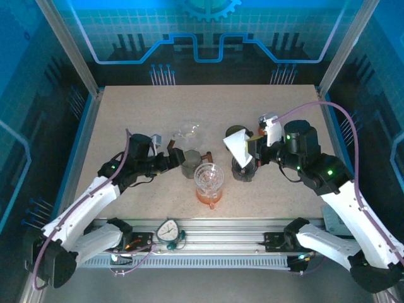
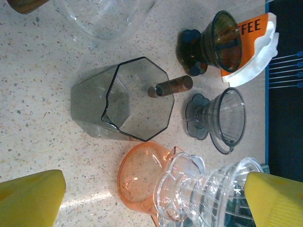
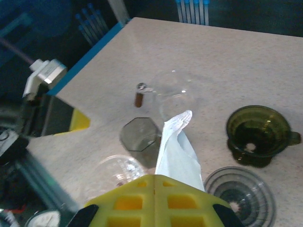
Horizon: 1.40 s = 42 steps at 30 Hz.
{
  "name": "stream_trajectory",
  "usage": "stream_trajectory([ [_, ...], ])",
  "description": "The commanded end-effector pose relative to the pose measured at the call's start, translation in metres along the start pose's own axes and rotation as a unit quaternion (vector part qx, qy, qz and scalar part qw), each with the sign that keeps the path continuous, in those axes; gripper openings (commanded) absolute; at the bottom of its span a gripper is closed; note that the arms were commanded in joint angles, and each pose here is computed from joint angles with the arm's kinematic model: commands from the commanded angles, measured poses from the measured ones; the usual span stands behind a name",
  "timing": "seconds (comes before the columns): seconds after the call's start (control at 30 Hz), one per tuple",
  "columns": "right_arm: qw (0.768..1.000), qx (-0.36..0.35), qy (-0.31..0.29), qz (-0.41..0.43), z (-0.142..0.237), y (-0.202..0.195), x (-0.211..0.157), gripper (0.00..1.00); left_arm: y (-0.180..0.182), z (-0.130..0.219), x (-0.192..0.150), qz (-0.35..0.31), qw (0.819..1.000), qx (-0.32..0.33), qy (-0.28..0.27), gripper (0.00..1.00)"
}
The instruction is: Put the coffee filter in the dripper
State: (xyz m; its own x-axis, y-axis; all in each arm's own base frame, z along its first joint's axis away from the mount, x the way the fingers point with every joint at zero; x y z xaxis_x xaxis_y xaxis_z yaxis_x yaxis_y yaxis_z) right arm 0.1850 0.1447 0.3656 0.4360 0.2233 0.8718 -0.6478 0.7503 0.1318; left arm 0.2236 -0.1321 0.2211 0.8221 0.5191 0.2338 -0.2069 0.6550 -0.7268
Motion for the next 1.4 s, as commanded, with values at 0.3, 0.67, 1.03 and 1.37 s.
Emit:
stream_trajectory([
  [0.3,0.987,0.081,0.128,0.060,-0.001,0.050,-0.014,0.00,0.000,0.025,-0.010,-0.008,1.000,-0.002,0.010,0.99],
  [0.67,0.962,0.047,0.233,0.132,-0.045,0.066,-0.010,0.00,-0.011,0.032,-0.009,-0.022,0.999,-0.020,0.014,0.99],
  [1.03,0.943,0.044,0.277,0.178,-0.076,0.086,-0.012,0.00,-0.017,0.034,-0.009,-0.029,0.999,-0.037,0.017,0.99],
  [1.37,0.941,0.083,0.277,0.176,-0.116,0.108,-0.027,0.00,-0.016,0.036,-0.010,-0.023,0.999,-0.040,0.015,0.99],
])
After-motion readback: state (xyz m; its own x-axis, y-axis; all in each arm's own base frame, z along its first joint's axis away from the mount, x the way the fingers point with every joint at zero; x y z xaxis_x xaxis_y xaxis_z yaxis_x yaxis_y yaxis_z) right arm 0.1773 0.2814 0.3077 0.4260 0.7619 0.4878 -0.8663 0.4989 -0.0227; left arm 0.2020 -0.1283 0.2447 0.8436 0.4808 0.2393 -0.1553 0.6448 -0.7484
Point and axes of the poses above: each hand's point on the last joint's axis, 136 mm out from that joint toward the fingers, its own z axis back along the fingers, its own y axis along the line the jaws close on, x = y × z, the point moved 6 cm from there along z, back along the fingers, and after that the axes turned 10 degrees about z, right-handed, at the moved point
